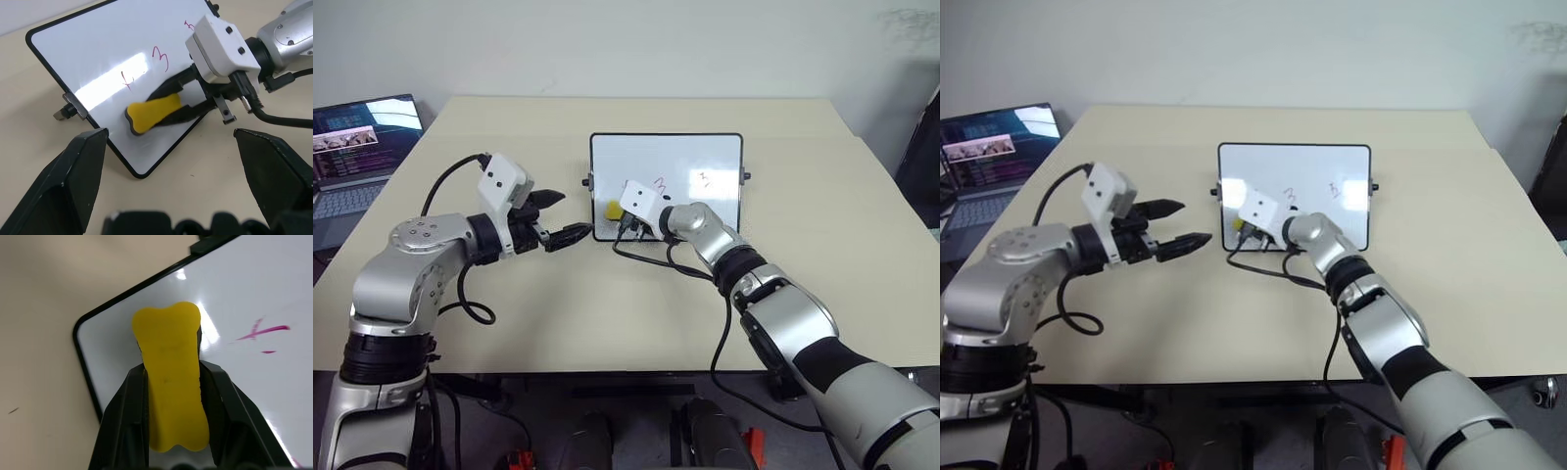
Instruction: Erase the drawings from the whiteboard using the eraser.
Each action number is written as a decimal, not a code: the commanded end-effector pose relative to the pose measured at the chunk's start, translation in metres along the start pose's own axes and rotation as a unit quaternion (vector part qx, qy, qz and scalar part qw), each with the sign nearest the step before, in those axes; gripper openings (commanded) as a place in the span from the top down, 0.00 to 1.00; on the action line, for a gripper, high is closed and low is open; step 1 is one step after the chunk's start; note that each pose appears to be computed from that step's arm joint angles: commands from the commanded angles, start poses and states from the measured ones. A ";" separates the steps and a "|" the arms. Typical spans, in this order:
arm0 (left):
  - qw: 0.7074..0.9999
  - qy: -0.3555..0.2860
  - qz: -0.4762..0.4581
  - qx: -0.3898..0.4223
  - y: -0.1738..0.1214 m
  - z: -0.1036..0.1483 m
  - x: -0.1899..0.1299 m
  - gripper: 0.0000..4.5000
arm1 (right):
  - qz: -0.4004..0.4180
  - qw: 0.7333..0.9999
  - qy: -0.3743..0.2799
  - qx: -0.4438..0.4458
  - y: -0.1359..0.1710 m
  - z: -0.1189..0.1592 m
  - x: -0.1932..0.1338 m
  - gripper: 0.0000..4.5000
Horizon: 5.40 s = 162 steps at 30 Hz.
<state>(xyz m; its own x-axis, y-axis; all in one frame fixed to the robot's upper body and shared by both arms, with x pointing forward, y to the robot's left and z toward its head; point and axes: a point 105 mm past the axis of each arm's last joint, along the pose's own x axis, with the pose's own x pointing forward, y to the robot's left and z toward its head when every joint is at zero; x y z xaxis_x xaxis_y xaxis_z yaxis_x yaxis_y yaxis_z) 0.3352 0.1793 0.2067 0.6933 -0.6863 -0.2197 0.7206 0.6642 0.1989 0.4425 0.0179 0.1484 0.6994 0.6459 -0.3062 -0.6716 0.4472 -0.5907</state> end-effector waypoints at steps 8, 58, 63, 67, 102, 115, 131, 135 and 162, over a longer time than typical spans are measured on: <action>1.000 -0.020 -0.001 0.023 0.003 0.014 0.001 0.00 | -0.136 0.991 0.012 0.017 -0.058 0.004 -0.016 0.76; 1.000 -0.020 -0.008 0.021 0.001 0.011 0.005 0.00 | 0.024 0.996 0.066 -0.059 -0.016 -0.027 -0.016 0.76; 1.000 -0.020 -0.008 0.020 0.000 0.011 0.004 0.00 | 0.041 0.996 0.055 -0.051 -0.012 -0.024 -0.016 0.76; 1.000 -0.018 -0.007 0.021 0.001 0.011 0.002 0.00 | 0.049 0.998 -0.041 -0.019 -0.026 0.017 -0.028 0.76; 0.998 -0.016 -0.016 0.053 0.005 0.026 -0.007 0.00 | -0.107 0.992 0.023 -0.057 -0.148 -0.031 -0.212 0.76; 0.997 -0.039 -0.015 0.060 0.007 0.040 -0.011 0.00 | -0.097 0.993 -0.053 -0.032 -0.141 -0.008 -0.203 0.76; 0.997 -0.033 -0.018 0.064 0.007 0.038 -0.012 0.00 | -0.092 0.994 -0.054 -0.033 -0.140 -0.007 -0.206 0.76; 0.997 -0.032 -0.018 0.064 0.007 0.038 -0.012 0.00 | -0.088 0.994 -0.055 -0.033 -0.137 -0.007 -0.206 0.76; 0.998 -0.012 -0.029 0.046 -0.003 0.010 0.011 0.00 | -0.033 0.994 -0.102 -0.017 -0.063 0.029 -0.096 0.76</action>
<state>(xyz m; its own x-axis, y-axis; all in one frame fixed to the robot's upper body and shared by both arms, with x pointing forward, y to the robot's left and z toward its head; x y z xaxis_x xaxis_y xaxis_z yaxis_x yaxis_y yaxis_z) 0.3416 0.1692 0.2074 0.6459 -0.7274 -0.2317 0.7625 0.6005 0.2408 0.4075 -0.0552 0.2253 0.6517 0.7428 -0.1534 -0.6648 0.4621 -0.5869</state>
